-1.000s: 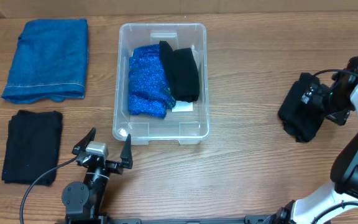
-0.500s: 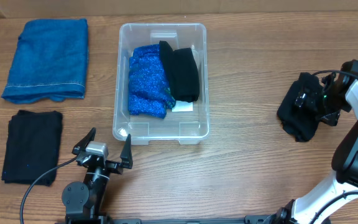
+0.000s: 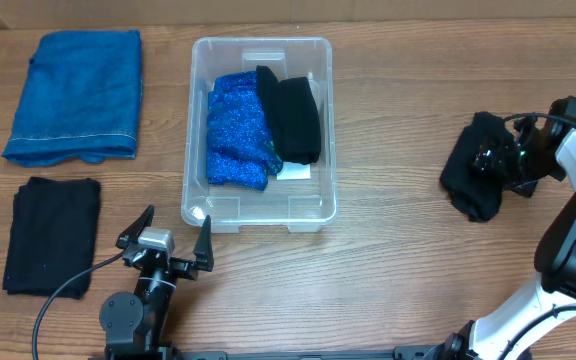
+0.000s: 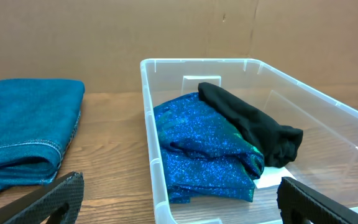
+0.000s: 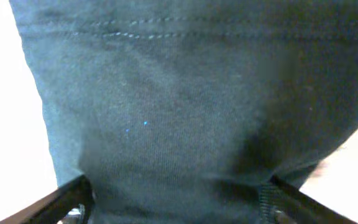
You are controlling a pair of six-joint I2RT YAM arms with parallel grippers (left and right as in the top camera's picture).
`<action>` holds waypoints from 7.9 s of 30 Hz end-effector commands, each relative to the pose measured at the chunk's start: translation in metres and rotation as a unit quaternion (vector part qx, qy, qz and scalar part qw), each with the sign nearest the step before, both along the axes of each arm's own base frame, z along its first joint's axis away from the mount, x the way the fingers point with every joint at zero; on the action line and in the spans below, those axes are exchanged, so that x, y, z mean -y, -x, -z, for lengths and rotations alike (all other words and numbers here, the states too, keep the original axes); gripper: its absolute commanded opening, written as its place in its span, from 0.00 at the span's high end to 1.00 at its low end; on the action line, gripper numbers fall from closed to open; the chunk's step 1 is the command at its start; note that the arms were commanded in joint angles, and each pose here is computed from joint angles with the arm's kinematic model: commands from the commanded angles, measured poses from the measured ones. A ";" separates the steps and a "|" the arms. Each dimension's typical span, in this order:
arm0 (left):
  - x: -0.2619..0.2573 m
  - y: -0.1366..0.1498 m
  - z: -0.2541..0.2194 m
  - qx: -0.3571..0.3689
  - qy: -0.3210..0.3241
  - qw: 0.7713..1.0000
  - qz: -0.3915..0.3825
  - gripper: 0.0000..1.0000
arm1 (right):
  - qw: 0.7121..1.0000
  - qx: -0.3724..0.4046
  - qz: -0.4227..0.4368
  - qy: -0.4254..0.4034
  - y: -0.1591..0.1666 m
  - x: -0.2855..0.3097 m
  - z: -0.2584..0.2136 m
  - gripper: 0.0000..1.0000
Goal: Pack container
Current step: 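Close the right gripper on the black cloth and lift it, then carry the black cloth left and lower it into the container, then press and adjust the black cloth inside the container with the right gripper, then open the right gripper and withdraw it up and right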
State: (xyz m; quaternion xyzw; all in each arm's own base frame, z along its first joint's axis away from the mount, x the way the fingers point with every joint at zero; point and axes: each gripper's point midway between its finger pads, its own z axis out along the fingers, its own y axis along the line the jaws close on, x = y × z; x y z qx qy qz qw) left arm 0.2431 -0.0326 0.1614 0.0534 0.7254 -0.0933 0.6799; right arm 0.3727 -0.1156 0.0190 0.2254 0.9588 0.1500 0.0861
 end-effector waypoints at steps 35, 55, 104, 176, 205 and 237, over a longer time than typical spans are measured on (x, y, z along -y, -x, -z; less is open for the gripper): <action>-0.001 0.000 -0.001 0.006 -0.009 1.000 -0.001 0.00 | 0.880 0.315 -0.132 -0.331 -0.070 -0.098 -0.208 0.96; -0.001 0.000 -0.001 0.006 -0.009 1.000 -0.001 0.00 | 0.911 0.313 -0.266 0.031 -0.080 -0.295 -0.244 0.96; -0.001 0.000 -0.001 0.006 -0.009 1.000 -0.001 0.00 | 0.907 0.290 -0.283 0.115 -0.106 -0.404 -0.192 0.28; -0.001 0.000 -0.001 0.006 -0.009 1.000 -0.001 0.00 | 0.941 0.100 -0.295 0.130 -0.054 -0.378 -0.053 0.79; -0.001 0.000 -0.001 0.006 -0.009 1.000 -0.001 0.00 | 0.934 0.182 -0.261 0.161 -0.128 -0.389 -0.073 0.76; -0.001 0.000 -0.001 0.006 -0.009 1.000 -0.001 0.00 | 0.961 0.195 0.051 0.188 -0.098 -0.137 -0.291 0.00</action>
